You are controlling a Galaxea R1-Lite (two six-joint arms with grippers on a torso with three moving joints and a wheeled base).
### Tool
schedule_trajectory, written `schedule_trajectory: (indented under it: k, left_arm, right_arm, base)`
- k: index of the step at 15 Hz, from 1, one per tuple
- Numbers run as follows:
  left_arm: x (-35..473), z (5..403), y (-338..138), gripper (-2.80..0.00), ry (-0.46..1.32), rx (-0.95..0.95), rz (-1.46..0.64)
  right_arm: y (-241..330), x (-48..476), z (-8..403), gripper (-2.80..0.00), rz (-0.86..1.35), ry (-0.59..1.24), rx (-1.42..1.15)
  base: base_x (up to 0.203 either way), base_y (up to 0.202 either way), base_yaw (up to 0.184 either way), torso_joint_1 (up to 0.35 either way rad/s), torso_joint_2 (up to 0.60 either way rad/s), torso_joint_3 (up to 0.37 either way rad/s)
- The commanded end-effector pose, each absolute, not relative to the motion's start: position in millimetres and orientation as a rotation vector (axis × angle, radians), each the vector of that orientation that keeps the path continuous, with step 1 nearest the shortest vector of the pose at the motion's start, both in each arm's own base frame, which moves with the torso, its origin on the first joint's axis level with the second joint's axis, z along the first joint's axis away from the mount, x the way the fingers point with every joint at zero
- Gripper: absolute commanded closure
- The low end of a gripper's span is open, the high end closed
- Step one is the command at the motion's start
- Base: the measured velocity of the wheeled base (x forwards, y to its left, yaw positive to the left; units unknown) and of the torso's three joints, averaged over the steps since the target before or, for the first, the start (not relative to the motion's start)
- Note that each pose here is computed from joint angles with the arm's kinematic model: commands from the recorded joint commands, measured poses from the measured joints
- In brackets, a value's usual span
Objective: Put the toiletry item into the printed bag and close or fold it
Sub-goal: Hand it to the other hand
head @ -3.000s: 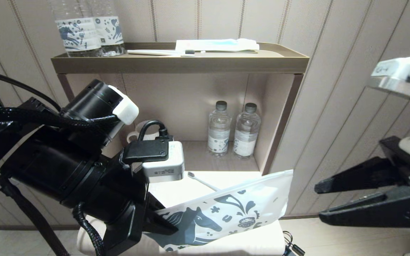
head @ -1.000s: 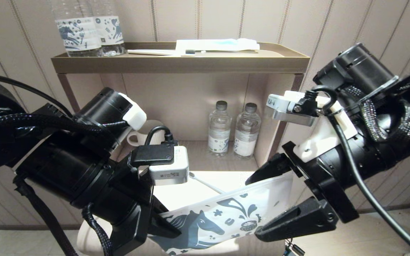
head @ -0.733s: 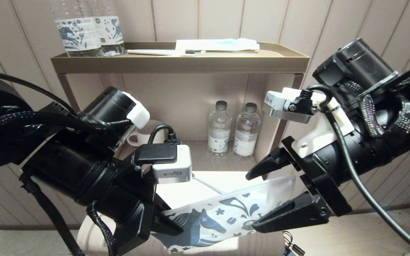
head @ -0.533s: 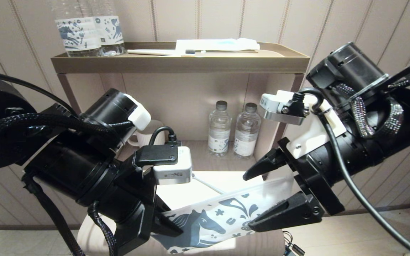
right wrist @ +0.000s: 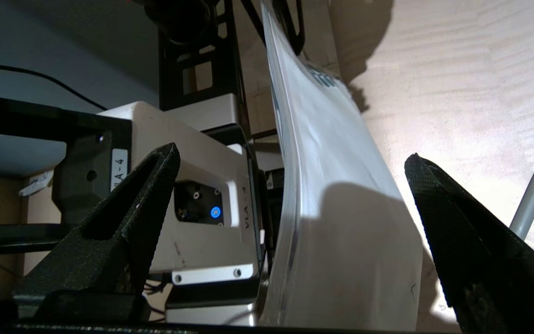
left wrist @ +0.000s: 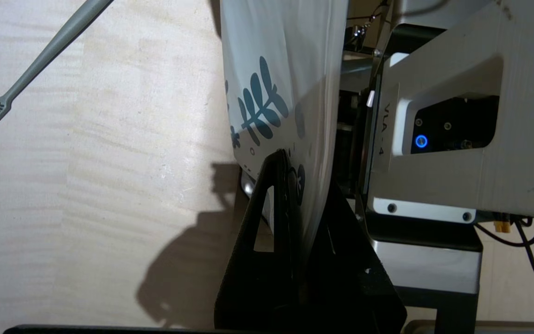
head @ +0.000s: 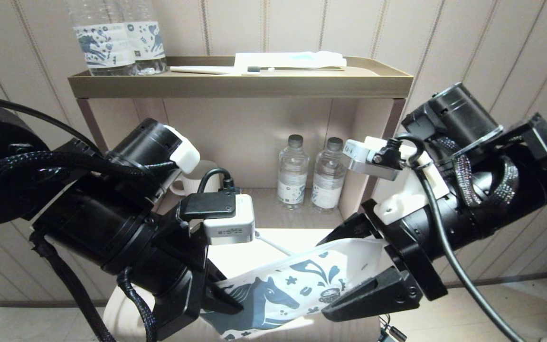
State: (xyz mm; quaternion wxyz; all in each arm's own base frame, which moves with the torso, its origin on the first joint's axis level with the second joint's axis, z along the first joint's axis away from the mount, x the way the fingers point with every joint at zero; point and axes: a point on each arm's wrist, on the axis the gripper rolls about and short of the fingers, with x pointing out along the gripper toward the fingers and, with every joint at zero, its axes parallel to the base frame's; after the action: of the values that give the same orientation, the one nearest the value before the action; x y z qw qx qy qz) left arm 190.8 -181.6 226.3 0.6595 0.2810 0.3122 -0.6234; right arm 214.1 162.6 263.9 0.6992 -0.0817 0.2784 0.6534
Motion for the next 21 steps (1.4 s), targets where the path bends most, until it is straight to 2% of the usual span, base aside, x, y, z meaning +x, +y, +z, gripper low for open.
schedule_trajectory:
  k: [1, 15, 16, 17, 18, 21]
  left_arm:
    - [189.9, 227.1, -180.7, 0.0, 0.705, 0.636, -1.414]
    - [188.9, 227.9, -179.5, 0.0, 0.701, 0.638, -1.412]
    - [189.1, 227.5, -179.7, 0.0, 0.703, 0.638, -1.412]
    - [189.3, 226.8, -179.9, 0.0, 0.706, 0.637, -1.414]
    - [189.5, 225.1, -180.1, 0.0, 0.713, 0.638, -1.414]
    - [189.5, 226.0, -180.0, 0.0, 0.709, 0.637, -1.414]
  right_arm:
    - [159.0, 210.9, 261.6, -2.8, 1.456, 0.535, -0.158]
    - [146.3, 207.2, 266.6, -2.8, 1.438, 0.472, -0.119]
    - [145.5, 207.3, 265.4, 0.0, 1.435, 0.475, -0.12]
    - [144.7, 206.7, 263.0, -1.65, 1.435, 0.482, -0.121]
    - [144.7, 206.8, 260.8, -2.8, 1.434, 0.489, -0.122]
    - [145.5, 205.9, 262.1, -2.8, 1.439, 0.485, -0.122]
  base:
    - [0.0, 0.0, 0.0, 0.0, 0.0, 0.0]
    - [0.0, 0.0, 0.0, 0.0, 0.0, 0.0]
    - [0.0, 0.0, 0.0, 0.0, 0.0, 0.0]
    - [0.0, 0.0, 0.0, 0.0, 0.0, 0.0]
    - [0.0, 0.0, 0.0, 0.0, 0.0, 0.0]
    - [0.0, 0.0, 0.0, 0.0, 0.0, 0.0]
